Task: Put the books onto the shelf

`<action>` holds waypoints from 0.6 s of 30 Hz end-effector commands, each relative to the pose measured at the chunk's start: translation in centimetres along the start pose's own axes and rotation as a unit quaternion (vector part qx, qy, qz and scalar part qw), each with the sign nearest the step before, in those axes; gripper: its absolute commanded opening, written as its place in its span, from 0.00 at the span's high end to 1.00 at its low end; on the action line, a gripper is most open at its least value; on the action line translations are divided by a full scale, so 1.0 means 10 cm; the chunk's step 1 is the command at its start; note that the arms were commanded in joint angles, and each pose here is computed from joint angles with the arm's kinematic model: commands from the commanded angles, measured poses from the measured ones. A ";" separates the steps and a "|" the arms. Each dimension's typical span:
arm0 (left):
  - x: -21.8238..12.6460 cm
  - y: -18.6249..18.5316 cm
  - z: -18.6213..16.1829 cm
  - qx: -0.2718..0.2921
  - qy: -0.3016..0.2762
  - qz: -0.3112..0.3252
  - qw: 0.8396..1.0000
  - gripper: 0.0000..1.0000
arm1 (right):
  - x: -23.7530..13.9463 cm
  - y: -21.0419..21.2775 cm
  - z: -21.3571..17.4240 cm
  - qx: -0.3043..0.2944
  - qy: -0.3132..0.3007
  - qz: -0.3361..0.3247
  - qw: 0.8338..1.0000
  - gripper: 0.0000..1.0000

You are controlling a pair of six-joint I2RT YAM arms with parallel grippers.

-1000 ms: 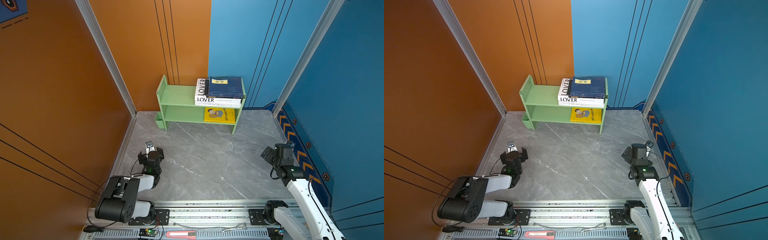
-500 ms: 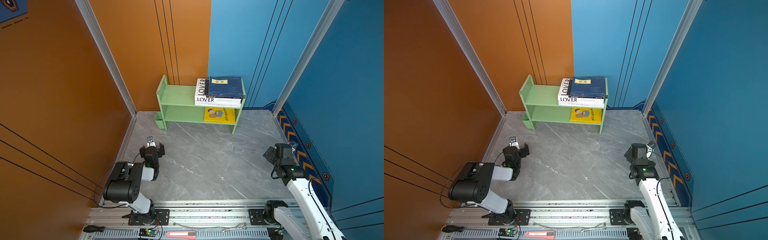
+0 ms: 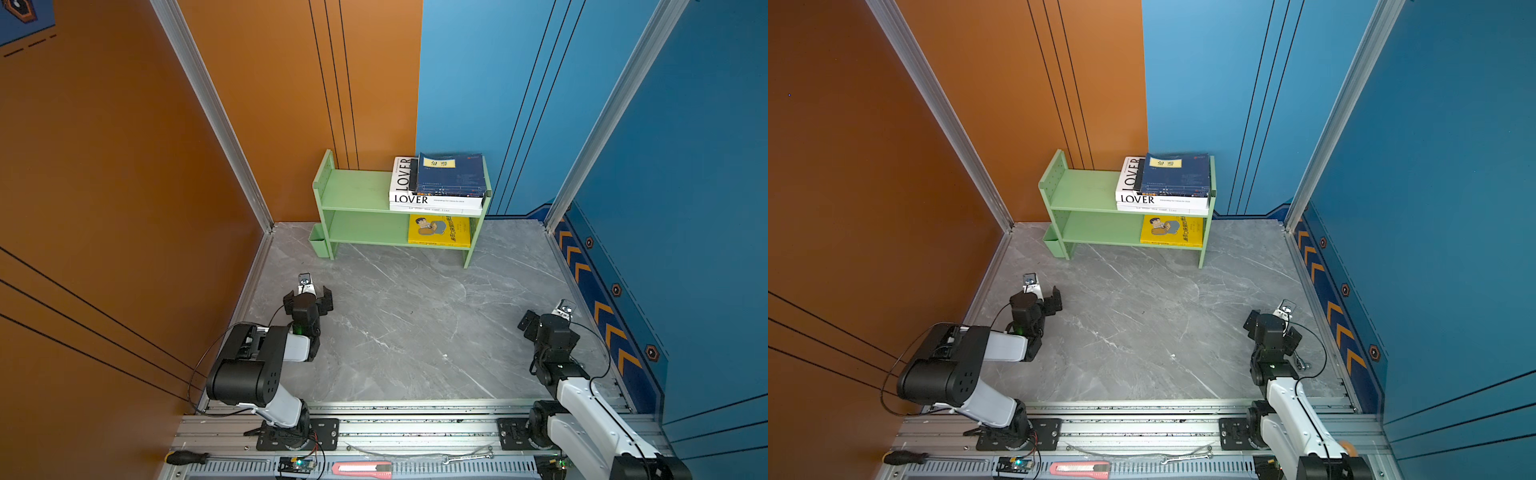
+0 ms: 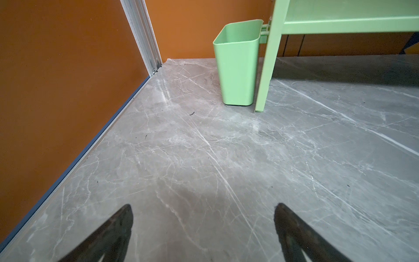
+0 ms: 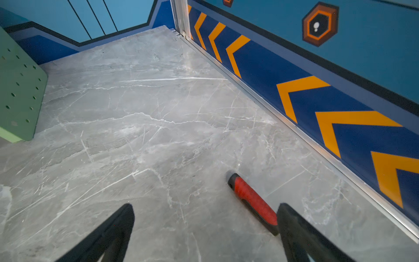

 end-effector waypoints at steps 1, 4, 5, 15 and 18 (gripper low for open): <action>0.01 -0.03 0.06 0.002 -0.006 0.001 1.000 0.02 | 0.04 0.05 0.23 0.010 -0.079 0.017 0.997 0.00; 0.01 -0.02 0.05 0.002 -0.006 0.001 1.000 0.02 | 0.12 0.10 0.27 0.011 -0.090 0.016 0.996 0.00; 0.01 -0.03 0.06 0.002 -0.006 0.001 1.000 0.02 | 0.16 0.13 0.28 0.008 -0.091 0.022 0.996 0.00; 0.01 -0.02 0.06 0.002 -0.006 0.001 1.000 0.02 | 0.48 0.61 0.37 -0.068 -0.120 0.096 0.986 0.00; 0.01 -0.03 0.05 0.002 -0.005 0.001 1.000 0.02 | 0.56 0.78 0.28 -0.101 -0.115 0.123 0.980 0.00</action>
Point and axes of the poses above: each gripper's point midway between its finger pads, its own x axis out along the fingers, its own y axis along the line the jaws close on, z = x × y, the point moved 6 cm from there along -x, back along the fingers, and after that the axes turned 12 degrees about -x, right-handed, at the moved point
